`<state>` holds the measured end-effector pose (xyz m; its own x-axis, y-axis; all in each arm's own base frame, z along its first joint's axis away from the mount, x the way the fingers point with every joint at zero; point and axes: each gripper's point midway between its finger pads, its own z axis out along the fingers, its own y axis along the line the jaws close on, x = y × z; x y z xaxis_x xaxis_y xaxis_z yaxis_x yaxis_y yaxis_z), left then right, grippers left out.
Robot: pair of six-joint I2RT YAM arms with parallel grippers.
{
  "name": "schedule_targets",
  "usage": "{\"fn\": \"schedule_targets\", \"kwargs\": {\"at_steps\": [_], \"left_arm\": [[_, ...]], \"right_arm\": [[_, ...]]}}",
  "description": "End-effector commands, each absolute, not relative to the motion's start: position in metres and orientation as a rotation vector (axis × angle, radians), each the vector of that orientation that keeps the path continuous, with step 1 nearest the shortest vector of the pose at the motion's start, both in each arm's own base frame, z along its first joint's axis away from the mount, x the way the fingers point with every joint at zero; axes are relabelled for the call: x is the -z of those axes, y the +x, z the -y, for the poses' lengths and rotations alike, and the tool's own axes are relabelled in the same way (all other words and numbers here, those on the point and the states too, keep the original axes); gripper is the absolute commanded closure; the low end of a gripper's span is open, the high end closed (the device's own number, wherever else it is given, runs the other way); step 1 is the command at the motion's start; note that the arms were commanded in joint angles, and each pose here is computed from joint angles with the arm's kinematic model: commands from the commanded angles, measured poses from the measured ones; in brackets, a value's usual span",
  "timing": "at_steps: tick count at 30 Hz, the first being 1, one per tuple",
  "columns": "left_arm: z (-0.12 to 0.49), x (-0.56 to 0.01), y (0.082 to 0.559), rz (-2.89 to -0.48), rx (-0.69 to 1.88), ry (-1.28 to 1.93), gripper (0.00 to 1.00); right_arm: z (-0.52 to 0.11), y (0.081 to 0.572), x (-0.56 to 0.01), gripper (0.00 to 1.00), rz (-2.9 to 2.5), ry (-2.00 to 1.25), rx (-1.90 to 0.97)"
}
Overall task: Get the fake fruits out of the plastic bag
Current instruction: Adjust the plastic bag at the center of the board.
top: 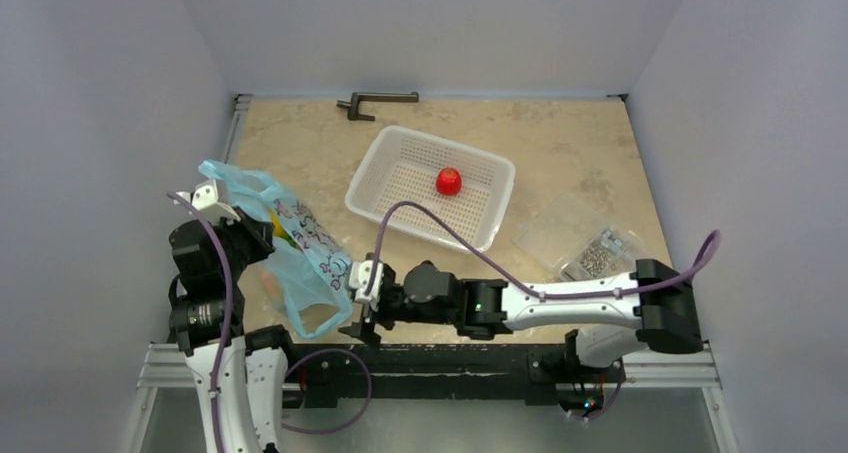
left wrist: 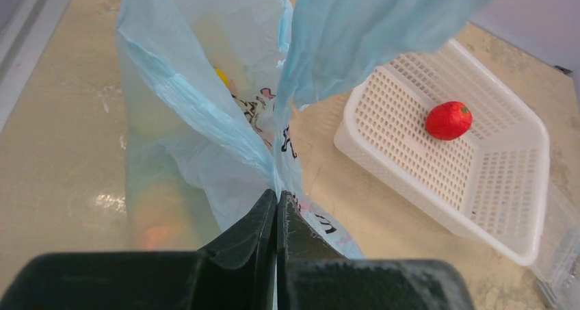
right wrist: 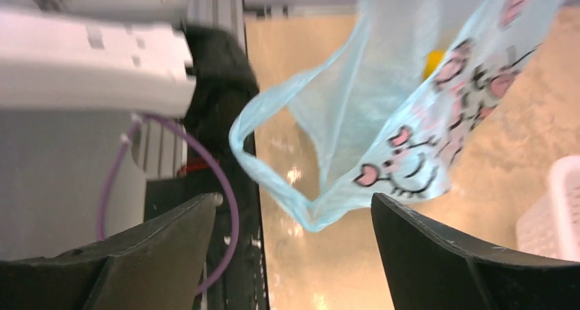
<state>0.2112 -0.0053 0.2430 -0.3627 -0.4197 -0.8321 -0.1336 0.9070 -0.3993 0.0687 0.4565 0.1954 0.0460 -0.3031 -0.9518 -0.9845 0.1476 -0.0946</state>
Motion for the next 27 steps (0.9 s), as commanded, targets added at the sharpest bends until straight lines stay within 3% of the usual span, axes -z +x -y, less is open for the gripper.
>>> {"fn": "schedule_targets", "kwargs": {"at_steps": [1, 3, 8, 14, 19, 23, 27], "left_arm": [[-0.014, -0.242, 0.204, -1.929, 0.182, -0.445, 1.0], [-0.017, -0.241, 0.201, -1.933, 0.161, -0.452, 1.0], [-0.024, -0.234, 0.189, -1.972, 0.114, -0.524, 1.0], [-0.031, -0.231, 0.183, -1.976, 0.077, -0.598, 1.0], [-0.03, -0.237, 0.178, -1.97, 0.079, -0.62, 1.0], [-0.02, -0.238, 0.171, -2.025, 0.138, -0.659, 1.0], [-0.014, -0.229, 0.152, -2.124, 0.148, -0.742, 1.0]], "right_arm": [[-0.451, 0.079, -0.262, 0.11, -1.415, -1.126, -1.088], [-0.45, 0.094, -0.284, 0.02, -1.415, -0.994, -1.144], [-0.48, 0.158, -0.289, 0.01, -1.579, -0.732, -1.105], [-0.547, 0.202, -0.246, 0.01, -1.698, -0.688, -0.961], [-0.562, 0.237, -0.204, 0.02, -1.779, -0.623, -0.772], [-0.559, 0.257, -0.174, 0.24, -1.808, -0.614, -0.607], [-0.531, 0.281, -0.165, 0.64, -1.797, -0.56, -0.396]]}}
